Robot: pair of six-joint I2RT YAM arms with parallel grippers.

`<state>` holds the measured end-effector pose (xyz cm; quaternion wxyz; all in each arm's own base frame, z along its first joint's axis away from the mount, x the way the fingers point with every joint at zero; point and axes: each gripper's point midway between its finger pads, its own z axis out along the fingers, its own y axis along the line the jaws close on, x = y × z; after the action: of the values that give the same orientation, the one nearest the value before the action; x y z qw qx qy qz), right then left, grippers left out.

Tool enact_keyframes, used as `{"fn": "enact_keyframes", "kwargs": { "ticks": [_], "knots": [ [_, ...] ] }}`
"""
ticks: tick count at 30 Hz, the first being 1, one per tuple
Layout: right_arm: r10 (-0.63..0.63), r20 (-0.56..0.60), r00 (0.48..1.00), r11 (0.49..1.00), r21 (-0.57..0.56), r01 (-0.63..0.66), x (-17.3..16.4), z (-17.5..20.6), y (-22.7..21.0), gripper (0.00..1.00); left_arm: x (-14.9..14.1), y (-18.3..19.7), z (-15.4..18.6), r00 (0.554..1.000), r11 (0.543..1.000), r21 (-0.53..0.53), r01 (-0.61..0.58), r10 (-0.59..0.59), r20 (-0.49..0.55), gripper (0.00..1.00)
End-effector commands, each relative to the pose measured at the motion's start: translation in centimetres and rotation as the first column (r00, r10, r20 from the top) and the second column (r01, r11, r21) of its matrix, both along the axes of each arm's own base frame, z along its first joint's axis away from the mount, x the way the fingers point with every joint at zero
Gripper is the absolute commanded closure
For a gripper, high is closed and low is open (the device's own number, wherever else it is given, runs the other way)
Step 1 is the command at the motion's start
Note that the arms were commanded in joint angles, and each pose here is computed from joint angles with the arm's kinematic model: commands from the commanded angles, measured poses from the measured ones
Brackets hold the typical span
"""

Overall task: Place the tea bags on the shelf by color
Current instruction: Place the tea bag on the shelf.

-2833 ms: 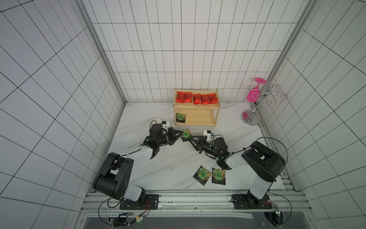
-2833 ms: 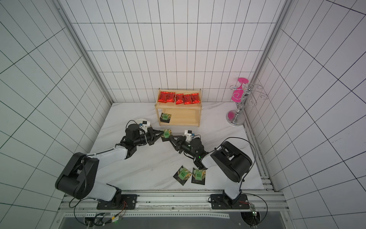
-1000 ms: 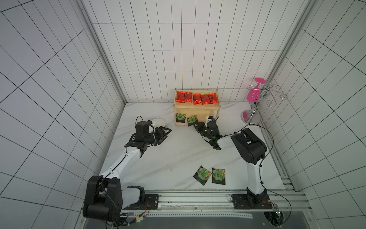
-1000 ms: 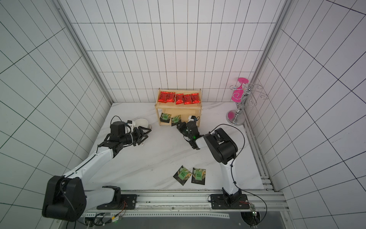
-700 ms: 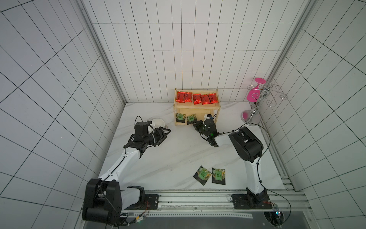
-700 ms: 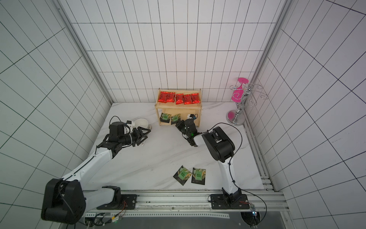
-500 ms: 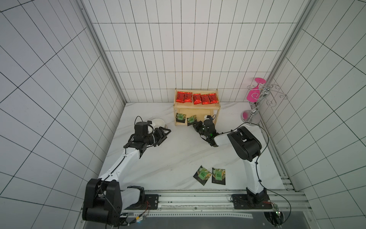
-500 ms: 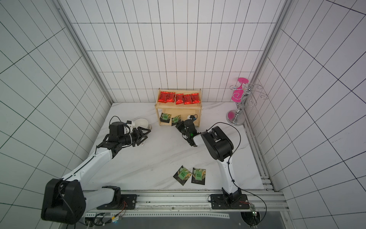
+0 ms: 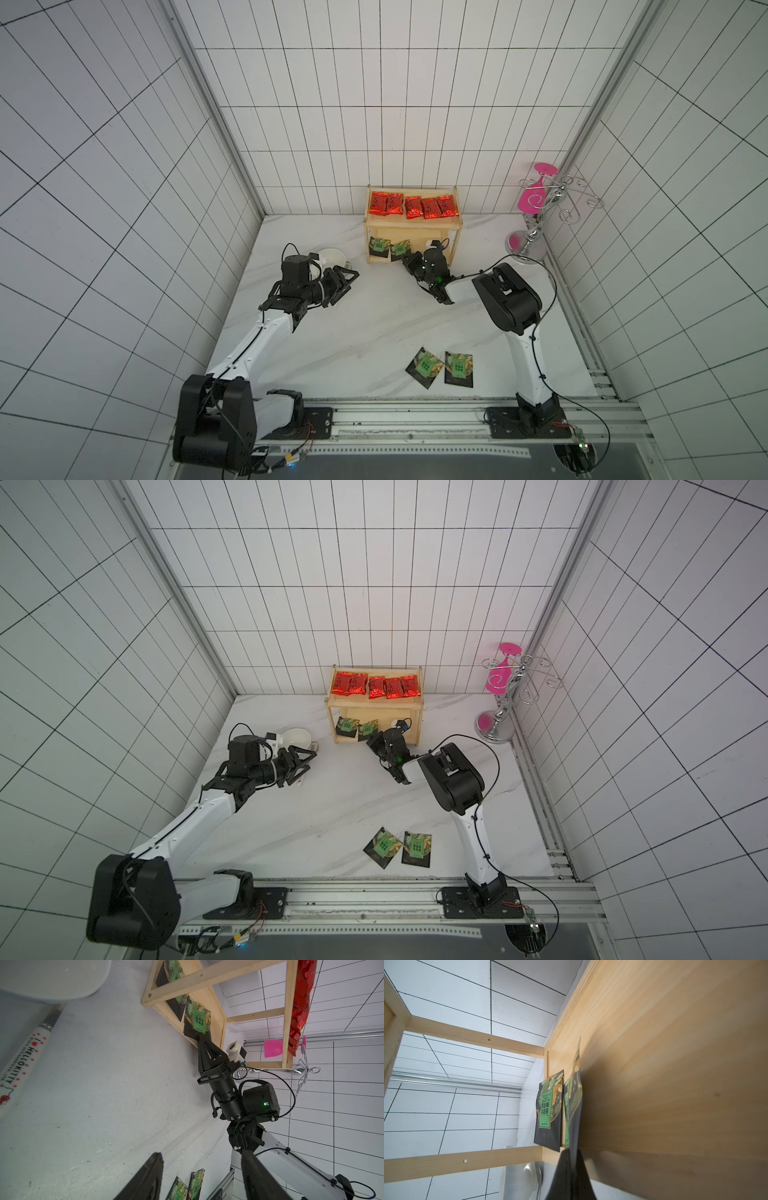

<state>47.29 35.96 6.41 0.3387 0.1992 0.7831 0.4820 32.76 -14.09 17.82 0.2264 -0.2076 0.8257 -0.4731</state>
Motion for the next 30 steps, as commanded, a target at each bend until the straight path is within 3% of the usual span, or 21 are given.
{"fn": "enact_keyframes", "kwargs": {
  "ticks": [1,19,25,30],
  "knots": [
    [-0.015,0.009,1.0,1.0,0.003,0.015,1.2,0.0,0.3,0.99,0.2,0.1,0.2,1.0,1.0,-0.005,0.003,-0.003,0.024,0.37],
    [-0.028,-0.011,1.0,0.999,0.019,0.028,2.1,-0.9,0.8,0.95,0.3,0.1,0.1,1.0,1.0,-0.009,0.001,-0.001,0.018,0.36],
    [-0.023,-0.019,1.0,0.999,0.022,0.024,1.9,-1.0,1.0,0.85,0.3,0.1,0.1,1.0,1.0,-0.011,0.001,0.0,0.018,0.37],
    [-0.028,-0.057,0.998,1.0,-0.015,0.027,1.4,-0.7,1.1,0.69,0.4,0.3,0.2,1.0,1.0,-0.013,-0.006,0.006,0.022,0.37]
  ]
}}
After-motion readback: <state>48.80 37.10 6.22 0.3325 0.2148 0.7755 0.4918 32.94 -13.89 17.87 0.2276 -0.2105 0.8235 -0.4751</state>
